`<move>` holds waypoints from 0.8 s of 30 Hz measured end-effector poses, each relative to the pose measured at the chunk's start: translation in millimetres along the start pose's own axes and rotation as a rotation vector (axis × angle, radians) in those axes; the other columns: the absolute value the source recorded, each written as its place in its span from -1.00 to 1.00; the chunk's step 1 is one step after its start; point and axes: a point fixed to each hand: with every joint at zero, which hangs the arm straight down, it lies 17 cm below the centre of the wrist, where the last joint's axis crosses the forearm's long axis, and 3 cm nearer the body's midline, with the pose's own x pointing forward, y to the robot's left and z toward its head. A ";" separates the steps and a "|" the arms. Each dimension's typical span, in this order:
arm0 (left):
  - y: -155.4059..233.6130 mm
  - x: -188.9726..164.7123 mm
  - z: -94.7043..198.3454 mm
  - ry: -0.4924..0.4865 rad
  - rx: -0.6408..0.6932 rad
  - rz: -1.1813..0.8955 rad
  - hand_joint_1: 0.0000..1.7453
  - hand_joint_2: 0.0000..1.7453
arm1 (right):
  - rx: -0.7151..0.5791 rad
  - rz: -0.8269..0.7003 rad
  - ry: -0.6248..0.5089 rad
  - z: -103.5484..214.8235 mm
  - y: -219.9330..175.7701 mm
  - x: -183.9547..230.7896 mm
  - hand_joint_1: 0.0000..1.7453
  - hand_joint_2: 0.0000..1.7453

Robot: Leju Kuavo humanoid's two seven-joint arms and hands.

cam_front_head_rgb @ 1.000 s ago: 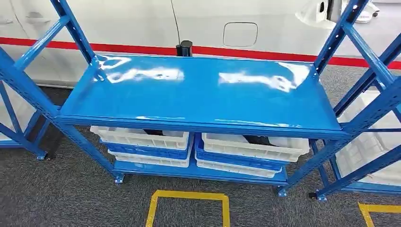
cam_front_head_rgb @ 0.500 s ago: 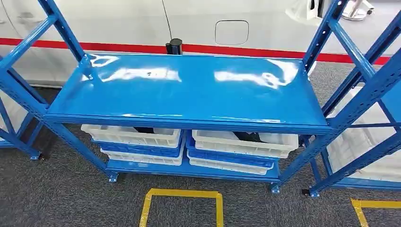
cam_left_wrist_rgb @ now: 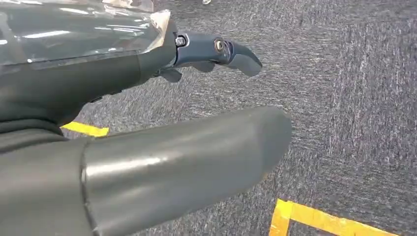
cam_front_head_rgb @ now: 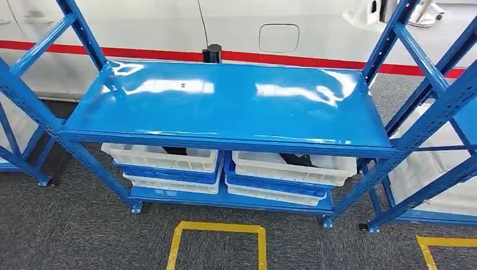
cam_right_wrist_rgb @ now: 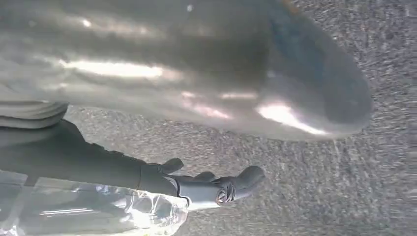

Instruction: Take the parts from the cabinet and place them on the table.

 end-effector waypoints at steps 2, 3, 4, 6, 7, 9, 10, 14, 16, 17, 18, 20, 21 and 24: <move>-0.8 -0.8 0.9 0.005 0.001 0.006 -1.00 -1.00 | 0.000 0.001 -0.002 0.0 0.0 0.3 -1.00 -1.00; -0.5 -1.6 1.0 0.009 0.003 0.012 -1.00 -1.00 | 0.000 0.001 -0.002 0.1 0.2 0.3 -1.00 -1.00; 0.5 -2.4 0.6 0.014 0.006 0.016 -1.00 -1.00 | 0.002 0.001 -0.001 0.9 1.3 -0.2 -1.00 -1.00; -1.0 -2.3 1.8 0.013 0.004 0.019 -1.00 -1.00 | 0.000 0.000 -0.005 0.0 0.5 2.3 -1.00 -1.00; -1.0 -2.0 1.8 0.013 0.005 0.021 -1.00 -1.00 | 0.000 0.000 -0.005 0.3 0.9 2.2 -1.00 -1.00; -0.6 -2.7 1.8 0.016 0.007 0.026 -1.00 -1.00 | 0.001 0.000 -0.005 0.4 1.0 1.9 -1.00 -1.00; -0.5 -2.9 1.8 0.017 0.007 0.028 -1.00 -1.00 | 0.001 0.000 -0.005 0.4 1.0 1.8 -1.00 -1.00; -1.6 1.7 1.0 0.009 0.006 0.034 -1.00 -1.00 | 0.002 -0.002 -0.008 0.5 1.8 3.9 -1.00 -1.00; -3.3 5.8 0.9 0.004 0.003 0.040 -1.00 -1.00 | 0.000 -0.001 -0.008 0.4 1.0 2.7 -1.00 -1.00; -3.2 5.0 0.9 0.005 0.003 0.040 -1.00 -1.00 | 0.001 -0.002 -0.008 0.3 1.2 3.5 -1.00 -1.00; -3.3 4.5 0.9 0.006 0.001 0.042 -1.00 -1.00 | 0.001 -0.004 -0.007 0.4 1.4 3.3 -1.00 -1.00; -4.2 6.2 0.6 0.005 -0.003 0.046 -1.00 -1.00 | -0.001 -0.006 -0.004 0.4 0.7 1.8 -1.00 -1.00; -3.7 7.1 -0.2 0.002 -0.003 0.047 -1.00 -1.00 | 0.001 -0.007 -0.003 1.1 2.0 1.7 -1.00 -1.00; -4.5 6.3 -0.1 0.002 -0.011 0.051 -1.00 -1.00 | 0.000 -0.011 -0.004 -0.1 0.6 2.6 -1.00 -1.00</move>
